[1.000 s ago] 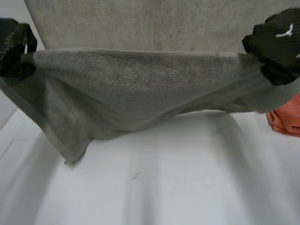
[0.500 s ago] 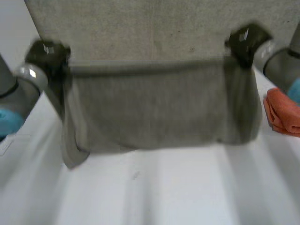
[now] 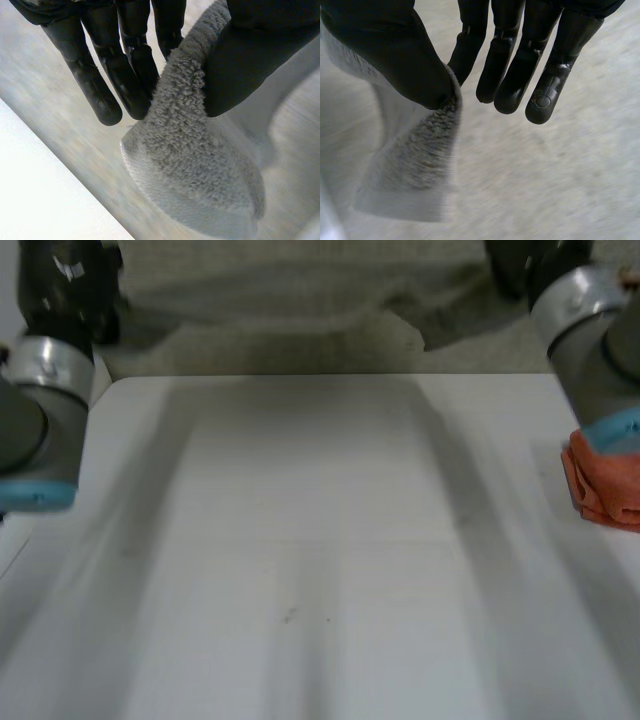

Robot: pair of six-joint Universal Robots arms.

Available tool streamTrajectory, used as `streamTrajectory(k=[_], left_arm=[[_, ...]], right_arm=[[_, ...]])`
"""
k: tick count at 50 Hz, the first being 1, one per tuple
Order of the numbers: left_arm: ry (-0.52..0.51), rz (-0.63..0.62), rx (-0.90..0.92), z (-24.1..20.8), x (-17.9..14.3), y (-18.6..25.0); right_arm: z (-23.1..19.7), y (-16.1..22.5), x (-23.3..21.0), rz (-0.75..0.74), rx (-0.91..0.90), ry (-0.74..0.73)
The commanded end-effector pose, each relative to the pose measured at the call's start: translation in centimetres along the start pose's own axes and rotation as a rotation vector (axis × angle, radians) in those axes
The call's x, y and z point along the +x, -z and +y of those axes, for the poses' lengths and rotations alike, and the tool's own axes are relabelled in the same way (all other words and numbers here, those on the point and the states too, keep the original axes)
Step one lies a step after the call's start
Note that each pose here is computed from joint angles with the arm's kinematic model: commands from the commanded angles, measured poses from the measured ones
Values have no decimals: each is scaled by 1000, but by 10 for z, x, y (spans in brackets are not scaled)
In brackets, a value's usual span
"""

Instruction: Fold the laundry.

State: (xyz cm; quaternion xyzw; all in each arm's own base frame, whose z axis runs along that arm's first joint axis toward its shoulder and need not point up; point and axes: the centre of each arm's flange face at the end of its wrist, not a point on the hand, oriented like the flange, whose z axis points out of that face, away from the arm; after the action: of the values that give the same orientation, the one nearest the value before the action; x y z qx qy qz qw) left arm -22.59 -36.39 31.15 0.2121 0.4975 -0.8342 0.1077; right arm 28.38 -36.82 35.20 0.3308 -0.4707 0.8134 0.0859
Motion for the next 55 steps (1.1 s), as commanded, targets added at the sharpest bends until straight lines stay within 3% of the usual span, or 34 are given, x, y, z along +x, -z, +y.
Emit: streamTrajectory(k=[1, 6, 10, 16, 21, 24, 28, 34, 43, 55], left_arm=[[8, 117, -221, 60, 32, 51], [3, 231, -391, 108, 67, 87], [2, 276, -480, 117, 72, 110], [-63, 352, -588, 93, 55, 143], [-135, 498, -769, 70, 40, 189], [-164, 690, -961, 48, 33, 239], [-192, 787, -1009, 34, 30, 258], [-215, 668, -836, 33, 31, 222], [-244, 492, -627, 72, 50, 145], [-292, 287, -568, 140, 73, 70]], right_arm=[[75, 47, -73, -249, -223, -49], [109, 74, -105, -354, -348, -43], [116, 98, -113, -437, -436, -15], [100, 137, -99, -609, -610, 32], [80, 193, -75, -822, -827, 39], [65, 219, -64, -910, -849, 109], [58, 234, -56, -962, -826, 195], [59, 223, -54, -897, -800, 181], [89, 159, -78, -651, -664, 168], [123, 67, -109, -364, -404, 256]])
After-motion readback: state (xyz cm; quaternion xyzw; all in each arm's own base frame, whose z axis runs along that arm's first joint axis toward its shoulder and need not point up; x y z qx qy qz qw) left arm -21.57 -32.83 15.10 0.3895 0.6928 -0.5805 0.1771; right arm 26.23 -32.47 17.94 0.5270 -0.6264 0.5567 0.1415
